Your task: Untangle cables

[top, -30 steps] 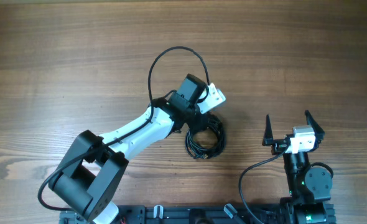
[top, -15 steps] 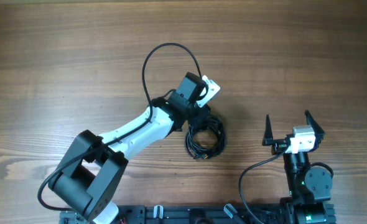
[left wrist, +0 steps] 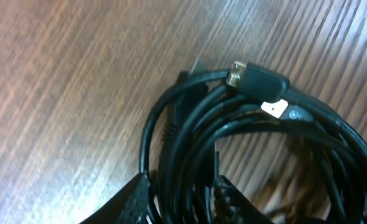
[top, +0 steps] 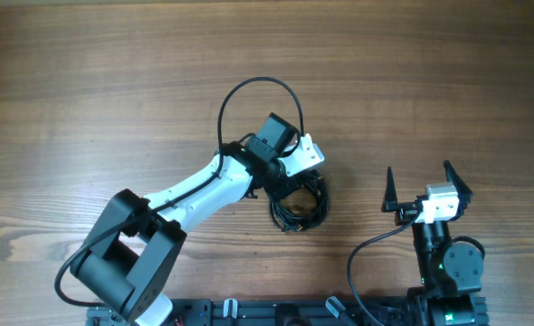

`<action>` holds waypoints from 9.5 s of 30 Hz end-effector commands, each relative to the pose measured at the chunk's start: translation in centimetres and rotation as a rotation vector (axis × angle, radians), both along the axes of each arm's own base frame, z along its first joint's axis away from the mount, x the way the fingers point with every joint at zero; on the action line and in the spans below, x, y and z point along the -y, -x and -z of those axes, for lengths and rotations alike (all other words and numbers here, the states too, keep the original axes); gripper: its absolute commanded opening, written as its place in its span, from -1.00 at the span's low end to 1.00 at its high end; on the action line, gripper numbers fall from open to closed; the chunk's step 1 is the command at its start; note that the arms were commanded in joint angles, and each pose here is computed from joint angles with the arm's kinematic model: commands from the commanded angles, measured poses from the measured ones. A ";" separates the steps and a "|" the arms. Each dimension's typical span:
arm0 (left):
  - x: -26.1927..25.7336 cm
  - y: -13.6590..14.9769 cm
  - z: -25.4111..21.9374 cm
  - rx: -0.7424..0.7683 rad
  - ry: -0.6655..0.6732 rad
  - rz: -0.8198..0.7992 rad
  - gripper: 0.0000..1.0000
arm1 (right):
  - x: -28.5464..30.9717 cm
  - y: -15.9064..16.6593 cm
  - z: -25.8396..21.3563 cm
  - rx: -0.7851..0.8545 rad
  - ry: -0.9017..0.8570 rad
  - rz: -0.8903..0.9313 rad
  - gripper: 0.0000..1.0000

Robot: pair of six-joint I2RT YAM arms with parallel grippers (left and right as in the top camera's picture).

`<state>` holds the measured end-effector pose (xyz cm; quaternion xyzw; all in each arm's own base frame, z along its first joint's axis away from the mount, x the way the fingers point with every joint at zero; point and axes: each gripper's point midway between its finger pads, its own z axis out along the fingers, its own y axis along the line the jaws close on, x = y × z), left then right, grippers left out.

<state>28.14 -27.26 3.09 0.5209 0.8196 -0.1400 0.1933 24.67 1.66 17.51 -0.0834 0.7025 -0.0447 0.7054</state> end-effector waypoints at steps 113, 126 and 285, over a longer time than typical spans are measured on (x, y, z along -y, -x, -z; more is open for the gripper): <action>0.5 -6.7 -3.2 -0.574 0.540 -0.909 -0.92 | -14.2 -7.5 14.0 -0.939 -1.012 0.322 -0.49; -0.5 -7.5 -2.6 -0.514 0.511 -0.964 -0.44 | -11.5 -10.3 11.7 -0.702 -0.893 0.355 -0.91; -4.5 -12.1 0.7 -0.082 0.184 -0.857 0.15 | -19.9 -6.6 14.8 -1.032 -0.647 -0.181 -0.58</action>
